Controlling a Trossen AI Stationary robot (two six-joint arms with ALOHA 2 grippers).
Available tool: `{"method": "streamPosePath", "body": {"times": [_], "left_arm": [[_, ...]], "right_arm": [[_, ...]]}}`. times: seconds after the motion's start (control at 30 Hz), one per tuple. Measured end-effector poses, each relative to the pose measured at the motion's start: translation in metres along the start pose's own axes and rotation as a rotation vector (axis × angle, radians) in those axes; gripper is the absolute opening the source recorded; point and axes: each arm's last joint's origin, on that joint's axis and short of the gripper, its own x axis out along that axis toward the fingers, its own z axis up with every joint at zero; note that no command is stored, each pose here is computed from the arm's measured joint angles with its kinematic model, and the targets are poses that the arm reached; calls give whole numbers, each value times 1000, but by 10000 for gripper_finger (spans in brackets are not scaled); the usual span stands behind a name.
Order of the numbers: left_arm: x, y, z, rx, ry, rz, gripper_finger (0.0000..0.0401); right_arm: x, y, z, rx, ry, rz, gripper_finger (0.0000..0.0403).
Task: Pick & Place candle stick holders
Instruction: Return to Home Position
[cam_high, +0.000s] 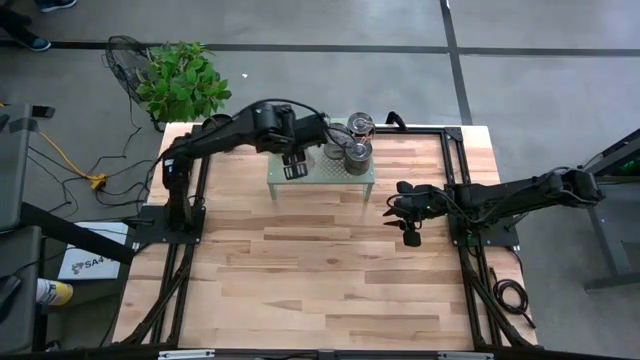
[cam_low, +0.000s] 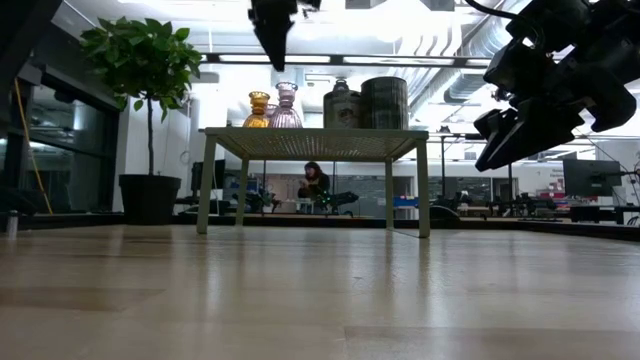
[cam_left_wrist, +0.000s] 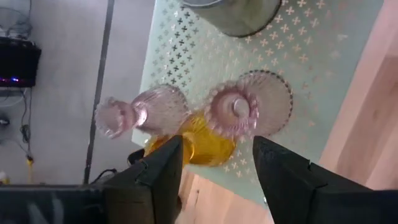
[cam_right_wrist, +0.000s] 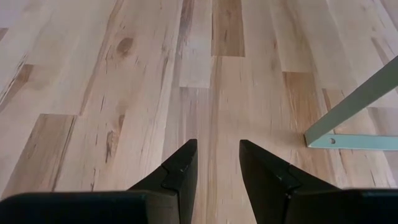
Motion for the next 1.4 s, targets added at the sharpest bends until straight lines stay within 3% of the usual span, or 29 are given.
{"method": "streamPosePath", "body": {"times": [0.27, 0.47, 0.57, 0.67, 0.8, 0.93, 1.03, 1.4], "left_arm": [[-60, 10, -28, -78, -158, -42, 189], [-78, -16, -59, -39, -304, -99, 189], [-60, -38, -84, -25, -362, -130, 189], [-32, -54, -119, -66, -435, -159, 189], [1, -65, -170, -150, -587, -288, 189], [22, -71, -216, -203, -782, -418, 189], [39, -74, -245, -238, -870, -434, 189], [93, -92, -309, -352, -1036, -450, 189]], "right_arm": [[0, 0, 3, -9, -31, -3, 114], [0, -2, 4, 1, -43, -76, 114], [0, -3, 4, 39, -60, -107, 114], [1, -2, -5, 61, -149, -55, 114], [-2, -4, -23, 113, -318, 37, 114], [-10, -8, -38, 186, -384, 23, 114], [-17, -11, -39, 196, -442, 12, 114], [-33, -23, -36, 217, -564, -87, 114]]}}
